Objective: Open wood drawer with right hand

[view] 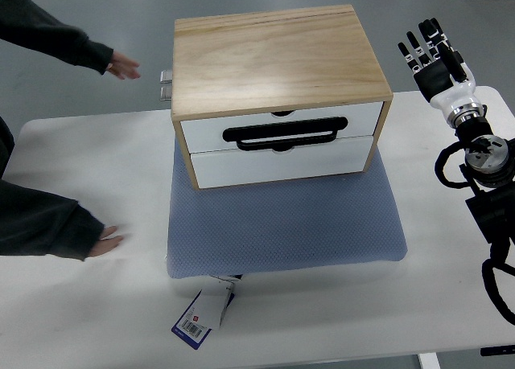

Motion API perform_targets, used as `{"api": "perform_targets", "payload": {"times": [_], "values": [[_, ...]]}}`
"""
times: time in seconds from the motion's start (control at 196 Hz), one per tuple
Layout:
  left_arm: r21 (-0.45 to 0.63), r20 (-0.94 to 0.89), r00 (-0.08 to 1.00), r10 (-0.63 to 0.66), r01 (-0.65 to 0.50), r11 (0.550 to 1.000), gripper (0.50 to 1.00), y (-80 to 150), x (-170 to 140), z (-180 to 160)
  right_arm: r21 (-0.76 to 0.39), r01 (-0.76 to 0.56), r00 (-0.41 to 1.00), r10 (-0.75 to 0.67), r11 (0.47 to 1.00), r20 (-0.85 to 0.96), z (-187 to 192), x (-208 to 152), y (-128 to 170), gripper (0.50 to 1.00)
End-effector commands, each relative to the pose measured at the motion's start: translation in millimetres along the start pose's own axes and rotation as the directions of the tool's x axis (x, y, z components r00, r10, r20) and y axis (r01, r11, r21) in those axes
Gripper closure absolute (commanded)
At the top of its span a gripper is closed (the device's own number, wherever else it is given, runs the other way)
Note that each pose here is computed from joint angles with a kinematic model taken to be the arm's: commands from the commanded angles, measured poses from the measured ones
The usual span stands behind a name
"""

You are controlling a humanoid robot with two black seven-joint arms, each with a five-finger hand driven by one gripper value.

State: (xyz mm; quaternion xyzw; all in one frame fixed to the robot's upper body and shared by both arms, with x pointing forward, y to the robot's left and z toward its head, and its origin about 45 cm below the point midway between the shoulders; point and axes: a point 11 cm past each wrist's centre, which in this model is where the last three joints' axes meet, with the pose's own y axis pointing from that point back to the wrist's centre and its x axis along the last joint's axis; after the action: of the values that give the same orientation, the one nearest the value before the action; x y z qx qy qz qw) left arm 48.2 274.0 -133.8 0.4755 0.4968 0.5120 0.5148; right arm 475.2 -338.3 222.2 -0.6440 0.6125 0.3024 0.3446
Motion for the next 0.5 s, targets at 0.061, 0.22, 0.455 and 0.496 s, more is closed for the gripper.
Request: {"api": "perform_targets", "payload": {"times": [0.061, 0.22, 0.455, 0.496], "values": [[0.000, 0.002, 1.000, -0.001, 0.001, 1.000, 0.500, 0.0, -0.5, 0.0, -0.003, 0.000, 1.000, 0.000, 1.000, -0.004, 0.5, 0.1, 0.0, 0.556], [0.001, -0.008, 1.000, 0.001, -0.001, 1.000, 0.500, 0.0, 0.4, -0.1, -0.005, 0.007, 1.000, -0.007, 1.000, -0.007, -0.4, -3.1, -1.8, 0.556], [0.000, -0.005, 1.000, -0.002, 0.002, 1.000, 0.500, 0.0, -0.6, 0.0, -0.148, 0.144, 0.927, -0.185, 0.979, -0.325, -44.9, -71.3, -32.5, 0.556], [0.002, -0.004, 1.000, -0.005, 0.005, 1.000, 0.500, 0.0, -0.9, -0.2, -0.183, 0.170, 0.885, -0.232, 0.968, -0.405, -56.7, -90.9, -37.4, 0.556]]}}
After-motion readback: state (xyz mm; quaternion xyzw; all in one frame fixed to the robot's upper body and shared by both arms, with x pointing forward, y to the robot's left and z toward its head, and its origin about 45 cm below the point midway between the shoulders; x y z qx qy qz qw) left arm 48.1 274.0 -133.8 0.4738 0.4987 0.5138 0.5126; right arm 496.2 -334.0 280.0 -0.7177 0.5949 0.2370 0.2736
